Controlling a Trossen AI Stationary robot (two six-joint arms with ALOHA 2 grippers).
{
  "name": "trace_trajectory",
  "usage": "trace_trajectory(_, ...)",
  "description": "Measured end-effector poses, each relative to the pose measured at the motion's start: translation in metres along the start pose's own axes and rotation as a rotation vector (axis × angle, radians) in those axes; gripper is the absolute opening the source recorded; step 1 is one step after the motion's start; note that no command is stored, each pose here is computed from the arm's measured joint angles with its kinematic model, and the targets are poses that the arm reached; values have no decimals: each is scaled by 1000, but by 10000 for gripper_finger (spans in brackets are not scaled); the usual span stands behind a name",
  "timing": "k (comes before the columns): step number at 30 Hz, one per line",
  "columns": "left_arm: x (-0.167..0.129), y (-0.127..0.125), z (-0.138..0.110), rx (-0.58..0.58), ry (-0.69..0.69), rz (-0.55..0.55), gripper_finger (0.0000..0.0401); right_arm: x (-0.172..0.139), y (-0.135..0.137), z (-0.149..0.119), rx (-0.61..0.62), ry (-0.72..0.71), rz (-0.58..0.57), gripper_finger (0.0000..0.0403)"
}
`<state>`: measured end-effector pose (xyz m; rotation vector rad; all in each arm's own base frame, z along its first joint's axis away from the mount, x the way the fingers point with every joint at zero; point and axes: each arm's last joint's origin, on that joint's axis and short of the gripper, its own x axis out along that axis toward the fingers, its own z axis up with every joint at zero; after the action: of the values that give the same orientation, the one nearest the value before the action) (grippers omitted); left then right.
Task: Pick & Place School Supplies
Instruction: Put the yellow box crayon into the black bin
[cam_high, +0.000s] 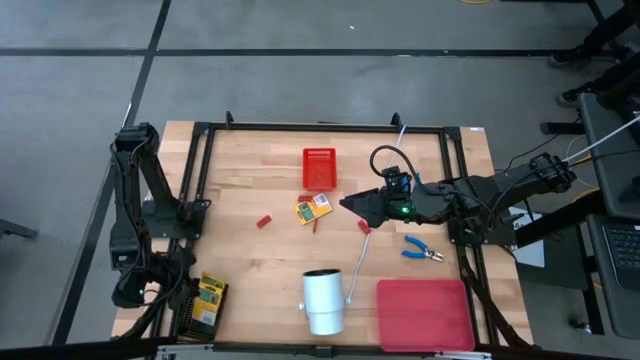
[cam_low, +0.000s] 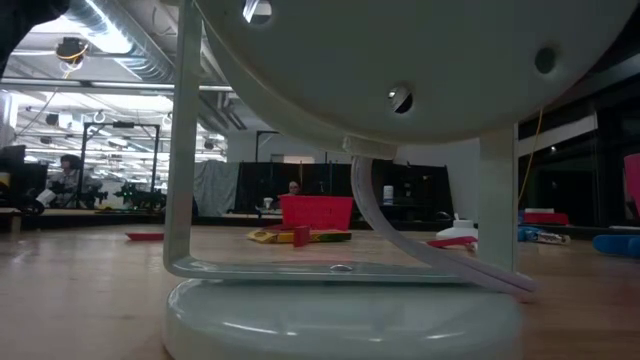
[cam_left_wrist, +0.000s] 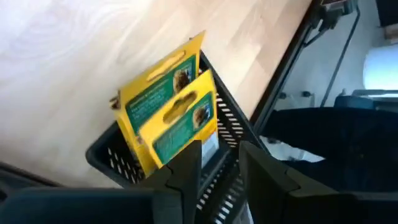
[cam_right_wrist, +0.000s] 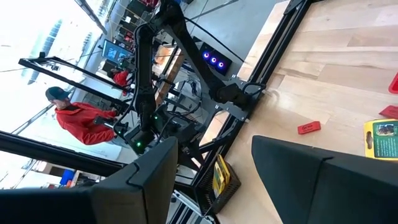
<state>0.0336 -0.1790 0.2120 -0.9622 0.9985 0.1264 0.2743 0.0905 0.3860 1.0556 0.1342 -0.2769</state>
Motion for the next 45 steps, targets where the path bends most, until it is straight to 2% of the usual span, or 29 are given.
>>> trace_trajectory(4,-4,0,7,11,-101,-56,98,0,0,0,1,-9,-1,212)
trace_trajectory(10,-20,2,29,79,-365,-187,101,0,4,2,-35,-32,32,212)
trace_trajectory(18,-54,8,88,271,-456,-32,105,0,5,3,-66,-37,47,212)
trace_trajectory(23,-84,12,125,314,-520,-3,120,3,0,5,-45,21,25,212)
trace_trajectory(27,-100,13,142,315,-538,33,132,10,-13,8,-29,116,-47,212)
trace_trajectory(31,-93,3,155,364,-485,72,135,21,-27,14,-36,224,-106,212)
trace_trajectory(36,-65,-20,186,412,-453,90,134,30,-51,15,-44,373,-248,212)
trace_trajectory(41,-53,-28,217,376,-555,99,134,32,-53,15,-40,385,-269,212)
trace_trajectory(45,-45,-15,232,276,-487,162,134,31,-54,14,-20,385,-284,212)
